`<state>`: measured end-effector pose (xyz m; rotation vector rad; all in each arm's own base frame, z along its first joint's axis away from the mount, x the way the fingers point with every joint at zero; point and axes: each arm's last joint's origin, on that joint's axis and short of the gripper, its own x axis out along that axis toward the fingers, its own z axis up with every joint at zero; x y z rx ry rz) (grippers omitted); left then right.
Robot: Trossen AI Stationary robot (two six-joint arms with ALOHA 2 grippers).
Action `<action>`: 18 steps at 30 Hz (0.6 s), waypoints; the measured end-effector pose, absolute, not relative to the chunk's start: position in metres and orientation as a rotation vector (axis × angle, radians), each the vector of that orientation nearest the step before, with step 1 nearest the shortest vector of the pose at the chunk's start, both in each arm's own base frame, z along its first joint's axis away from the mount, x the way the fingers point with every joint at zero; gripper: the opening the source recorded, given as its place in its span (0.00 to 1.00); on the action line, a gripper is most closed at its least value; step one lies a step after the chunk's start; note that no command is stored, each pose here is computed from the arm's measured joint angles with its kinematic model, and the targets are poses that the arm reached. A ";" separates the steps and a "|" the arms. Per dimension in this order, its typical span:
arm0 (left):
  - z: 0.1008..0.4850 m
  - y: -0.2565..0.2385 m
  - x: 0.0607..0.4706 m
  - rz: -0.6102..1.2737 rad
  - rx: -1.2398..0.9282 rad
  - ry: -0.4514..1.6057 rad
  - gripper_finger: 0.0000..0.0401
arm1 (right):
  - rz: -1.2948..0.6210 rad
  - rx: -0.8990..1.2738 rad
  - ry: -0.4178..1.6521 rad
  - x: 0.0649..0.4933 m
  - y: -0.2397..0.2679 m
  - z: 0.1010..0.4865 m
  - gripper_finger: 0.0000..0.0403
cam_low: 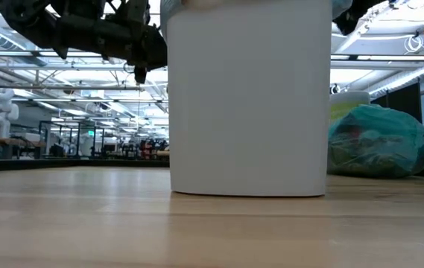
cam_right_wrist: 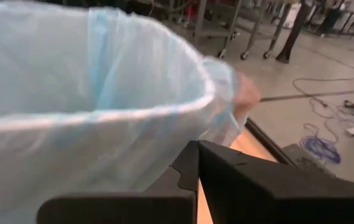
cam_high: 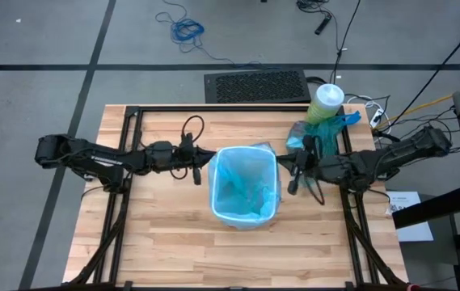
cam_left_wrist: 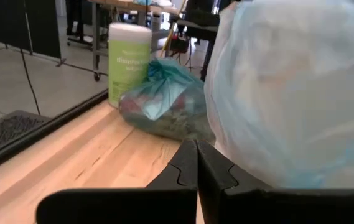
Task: Place trash/remove bag and relplace
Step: Put the new blue trash bag inside the white trash bin
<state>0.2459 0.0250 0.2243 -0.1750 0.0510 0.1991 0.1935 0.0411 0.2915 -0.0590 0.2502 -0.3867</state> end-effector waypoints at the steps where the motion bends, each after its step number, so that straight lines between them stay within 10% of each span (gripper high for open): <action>1: 0.223 0.025 0.247 0.198 -0.176 0.058 0.00 | -0.384 -0.057 0.261 0.196 0.040 0.289 0.00; 18: 0.221 0.025 0.247 0.199 -0.169 0.066 0.00 | -0.410 -0.048 0.367 0.219 0.040 0.265 0.00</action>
